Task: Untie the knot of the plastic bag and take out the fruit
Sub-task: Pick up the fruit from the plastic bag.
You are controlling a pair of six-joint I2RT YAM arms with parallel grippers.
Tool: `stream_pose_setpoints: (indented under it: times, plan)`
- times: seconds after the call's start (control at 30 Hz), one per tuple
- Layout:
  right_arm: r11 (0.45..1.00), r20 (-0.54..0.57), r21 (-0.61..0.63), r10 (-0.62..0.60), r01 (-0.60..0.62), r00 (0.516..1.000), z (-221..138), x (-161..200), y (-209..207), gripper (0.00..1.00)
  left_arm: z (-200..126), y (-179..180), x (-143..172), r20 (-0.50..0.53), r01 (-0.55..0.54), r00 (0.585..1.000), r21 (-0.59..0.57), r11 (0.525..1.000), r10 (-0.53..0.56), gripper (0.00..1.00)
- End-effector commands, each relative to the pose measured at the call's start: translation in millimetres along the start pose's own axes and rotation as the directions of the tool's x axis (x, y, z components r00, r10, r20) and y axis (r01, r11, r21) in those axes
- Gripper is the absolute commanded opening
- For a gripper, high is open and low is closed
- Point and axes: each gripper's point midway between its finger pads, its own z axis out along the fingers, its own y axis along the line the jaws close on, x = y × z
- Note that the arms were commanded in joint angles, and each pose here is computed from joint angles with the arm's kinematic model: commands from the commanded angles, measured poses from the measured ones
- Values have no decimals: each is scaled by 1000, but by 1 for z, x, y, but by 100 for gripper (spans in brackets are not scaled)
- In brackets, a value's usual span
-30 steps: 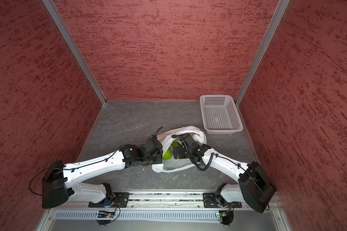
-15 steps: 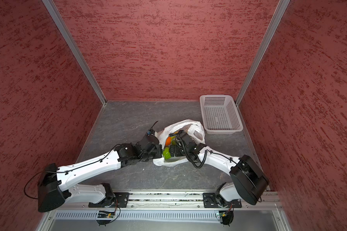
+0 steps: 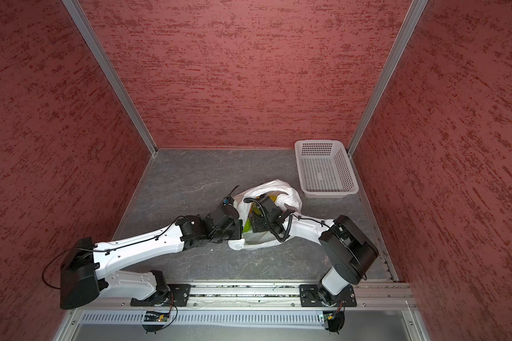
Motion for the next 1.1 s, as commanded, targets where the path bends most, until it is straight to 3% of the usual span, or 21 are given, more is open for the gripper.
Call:
stream_pose_setpoints:
  times: [0.0,0.2,0.4,0.67,0.87,1.07]
  plan:
    - [1000,62,21,-10,9,998,2,-17,2,81,3,0,2,3,-7,1000,5,1000,7,0]
    - [1000,53,20,-25,24,998,4,-18,3,58,2,1,-3,19,4,1000,4,1000,-4,0]
    - [997,38,-48,-57,58,998,-12,-9,12,45,-2,-2,-17,53,42,998,13,999,-43,0]
    - [983,59,-145,-105,112,993,-55,3,26,41,-5,-3,-35,90,99,991,26,995,-101,0]
    - [962,62,-216,-155,164,986,-78,7,43,40,0,-9,-42,90,82,992,25,996,-84,0]
    - [952,114,-250,-153,177,982,-114,-10,60,39,1,-6,-41,90,79,993,4,997,-79,0]
